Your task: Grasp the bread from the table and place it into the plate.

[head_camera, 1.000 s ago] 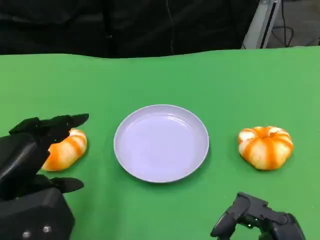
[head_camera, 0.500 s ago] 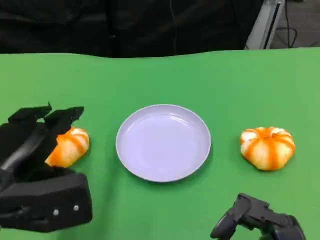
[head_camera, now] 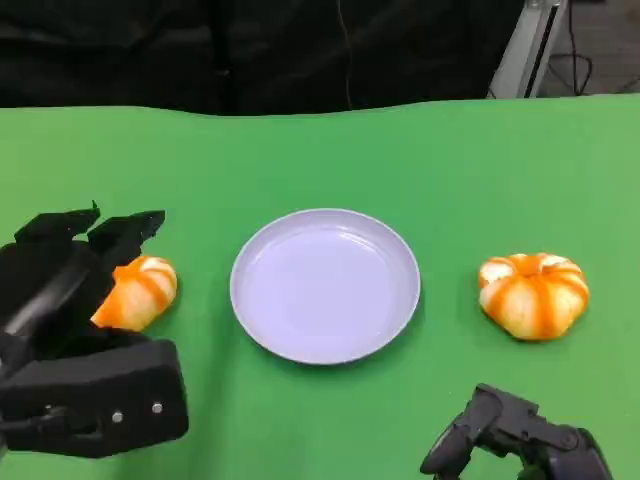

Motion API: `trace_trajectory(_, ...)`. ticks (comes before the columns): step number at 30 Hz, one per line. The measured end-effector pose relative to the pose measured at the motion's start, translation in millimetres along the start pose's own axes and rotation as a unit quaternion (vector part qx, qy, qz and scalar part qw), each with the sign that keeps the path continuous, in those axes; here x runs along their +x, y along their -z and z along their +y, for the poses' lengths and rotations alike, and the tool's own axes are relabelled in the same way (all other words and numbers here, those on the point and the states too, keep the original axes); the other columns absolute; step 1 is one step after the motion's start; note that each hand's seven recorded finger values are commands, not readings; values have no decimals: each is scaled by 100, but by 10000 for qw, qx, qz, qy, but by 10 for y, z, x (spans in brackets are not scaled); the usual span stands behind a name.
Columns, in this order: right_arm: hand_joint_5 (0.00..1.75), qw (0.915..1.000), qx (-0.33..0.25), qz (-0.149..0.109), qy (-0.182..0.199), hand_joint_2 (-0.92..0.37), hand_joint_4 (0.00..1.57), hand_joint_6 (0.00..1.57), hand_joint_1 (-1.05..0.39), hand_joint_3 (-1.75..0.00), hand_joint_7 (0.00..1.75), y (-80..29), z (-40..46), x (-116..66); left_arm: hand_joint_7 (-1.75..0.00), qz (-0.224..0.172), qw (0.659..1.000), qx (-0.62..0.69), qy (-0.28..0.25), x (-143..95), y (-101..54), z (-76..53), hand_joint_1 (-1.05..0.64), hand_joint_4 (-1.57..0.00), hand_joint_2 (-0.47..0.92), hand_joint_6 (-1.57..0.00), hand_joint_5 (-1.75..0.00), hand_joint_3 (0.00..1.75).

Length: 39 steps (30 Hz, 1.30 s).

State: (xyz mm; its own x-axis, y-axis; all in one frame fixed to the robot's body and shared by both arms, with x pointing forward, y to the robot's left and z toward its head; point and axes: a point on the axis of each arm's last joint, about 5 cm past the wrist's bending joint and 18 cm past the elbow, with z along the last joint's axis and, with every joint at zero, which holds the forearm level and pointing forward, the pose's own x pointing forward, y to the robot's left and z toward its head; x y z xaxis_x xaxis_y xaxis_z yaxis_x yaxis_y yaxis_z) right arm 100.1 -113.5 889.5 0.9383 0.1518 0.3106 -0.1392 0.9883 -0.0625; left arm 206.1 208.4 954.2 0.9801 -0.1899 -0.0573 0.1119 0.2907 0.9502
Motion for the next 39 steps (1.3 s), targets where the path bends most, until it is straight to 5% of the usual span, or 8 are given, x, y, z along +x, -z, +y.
trace_trajectory(28,157,10000,-21,-44,-1,-27,76,82,-6,-139,127,9,9,21,-1,1217,9760,630,1691,892,230,-724,-47,-19,92,-26,-19,6)
trace_trajectory(31,157,10000,-27,-51,-9,-27,76,82,-7,-138,127,14,11,24,-7,1174,9770,529,1697,906,265,-746,-27,-69,92,-76,-18,17)
trace_trajectory(32,157,10000,-32,-45,-9,-28,76,82,-7,-137,127,15,12,22,-28,1137,9790,458,1630,900,283,-756,-25,-77,91,-96,-85,19)
trace_trajectory(33,157,10000,-41,-39,-15,-28,76,82,-7,-137,127,16,15,20,-38,1088,9817,377,1518,896,299,-759,-26,-79,90,-103,-110,14)
trace_trajectory(35,157,10000,-52,-31,-24,-28,76,82,-7,-137,127,17,18,16,-48,945,9869,291,1273,880,327,-760,-27,-78,89,-109,-130,7)
trace_trajectory(36,157,10000,-50,-30,-28,-29,76,82,-8,-137,127,17,21,15,-116,885,9888,253,1174,873,335,-762,-23,-76,91,-86,-156,9)
trace_trajectory(37,157,10000,-50,-32,-33,-29,76,82,-8,-137,127,16,22,16,-145,816,9912,179,1026,862,346,-761,-22,-75,91,-75,-165,10)
trace_trajectory(39,157,10000,-52,-30,-37,-29,76,82,-8,-136,127,16,24,14,-156,680,9949,40,750,823,371,-778,-20,-79,91,-70,-173,13)
